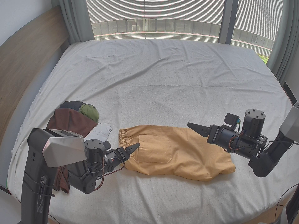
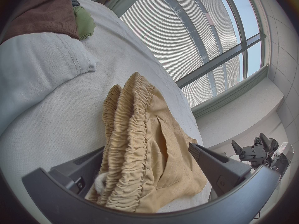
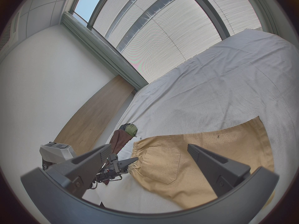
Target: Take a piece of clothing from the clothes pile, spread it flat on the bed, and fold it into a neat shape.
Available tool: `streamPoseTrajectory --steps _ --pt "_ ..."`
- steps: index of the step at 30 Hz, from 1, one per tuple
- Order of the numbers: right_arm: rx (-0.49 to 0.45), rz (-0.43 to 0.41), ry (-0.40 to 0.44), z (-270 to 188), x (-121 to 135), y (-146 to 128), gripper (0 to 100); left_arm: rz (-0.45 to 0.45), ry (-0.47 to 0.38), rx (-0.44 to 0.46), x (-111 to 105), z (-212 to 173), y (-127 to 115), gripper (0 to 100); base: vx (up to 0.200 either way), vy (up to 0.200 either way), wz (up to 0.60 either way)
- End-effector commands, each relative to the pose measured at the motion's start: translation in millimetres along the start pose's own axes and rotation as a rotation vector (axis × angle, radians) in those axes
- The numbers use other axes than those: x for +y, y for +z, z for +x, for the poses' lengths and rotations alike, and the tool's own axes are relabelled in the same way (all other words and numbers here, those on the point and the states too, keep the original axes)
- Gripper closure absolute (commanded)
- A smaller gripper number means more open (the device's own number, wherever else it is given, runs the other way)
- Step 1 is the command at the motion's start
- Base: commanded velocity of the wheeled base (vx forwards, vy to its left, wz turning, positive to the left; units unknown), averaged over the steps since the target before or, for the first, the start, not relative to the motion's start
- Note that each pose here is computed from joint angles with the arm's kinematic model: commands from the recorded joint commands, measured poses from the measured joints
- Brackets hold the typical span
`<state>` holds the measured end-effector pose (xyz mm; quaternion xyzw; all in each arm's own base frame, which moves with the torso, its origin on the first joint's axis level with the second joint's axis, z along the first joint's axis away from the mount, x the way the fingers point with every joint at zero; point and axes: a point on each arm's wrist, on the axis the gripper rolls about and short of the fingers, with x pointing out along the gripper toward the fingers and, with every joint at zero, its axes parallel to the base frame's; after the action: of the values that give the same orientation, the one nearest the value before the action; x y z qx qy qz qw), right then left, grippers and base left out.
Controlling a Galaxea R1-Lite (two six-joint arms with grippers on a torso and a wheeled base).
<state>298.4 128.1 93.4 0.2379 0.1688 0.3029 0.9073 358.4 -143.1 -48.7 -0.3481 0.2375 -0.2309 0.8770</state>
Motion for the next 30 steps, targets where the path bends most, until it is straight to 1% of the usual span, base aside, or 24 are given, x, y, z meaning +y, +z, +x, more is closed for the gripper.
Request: streamPoseTrajectory --steps 1,3,4,13,15,17,20,24,27,28,30 --pt "0.001 0.0 0.0 0 0 0 0 -0.002 0.002 0.003 1 0 -1 0 0.0 0.0 0.0" --pt "0.0 0.0 0.001 0 0 0 0 -0.002 0.002 0.005 1 1 -1 0 0.0 0.0 0.0" --pt "0.0 0.001 0.001 0 0 0 0 -0.002 0.002 0.005 1 1 -1 100 0.0 0.0 0.0" --pt "0.005 0.001 -0.002 0 -1 -1 0 -0.001 0.001 -0.011 2 0 1 100 0.0 0.0 0.0" --pt "0.009 0.003 -0.006 1 -2 -3 0 0.001 -0.002 -0.025 1 -1 3 100 0.0 0.0 0.0" --pt "0.025 0.008 -0.012 3 -5 -7 0 0.007 0.017 -0.054 -1 -6 8 100 0.0 0.0 0.0" --pt "0.044 0.013 -0.023 6 -9 -13 0 0.008 0.026 -0.072 -6 -17 16 100 0.0 0.0 0.0" --pt "0.05 0.011 -0.018 10 -11 -19 0 0.015 0.043 -0.064 -9 -34 22 100 0.0 0.0 0.0" --pt "0.05 0.01 -0.018 10 -13 -22 0 0.018 0.059 -0.062 -6 -40 24 100 0.0 0.0 0.0" --pt "0.069 0.01 -0.011 13 -12 -29 0 0.045 0.085 -0.049 6 -56 31 100 0.0 0.0 0.0" --pt "0.079 0.013 -0.015 15 -13 -33 0 0.041 0.081 -0.041 6 -63 34 100 0.0 0.0 0.0"
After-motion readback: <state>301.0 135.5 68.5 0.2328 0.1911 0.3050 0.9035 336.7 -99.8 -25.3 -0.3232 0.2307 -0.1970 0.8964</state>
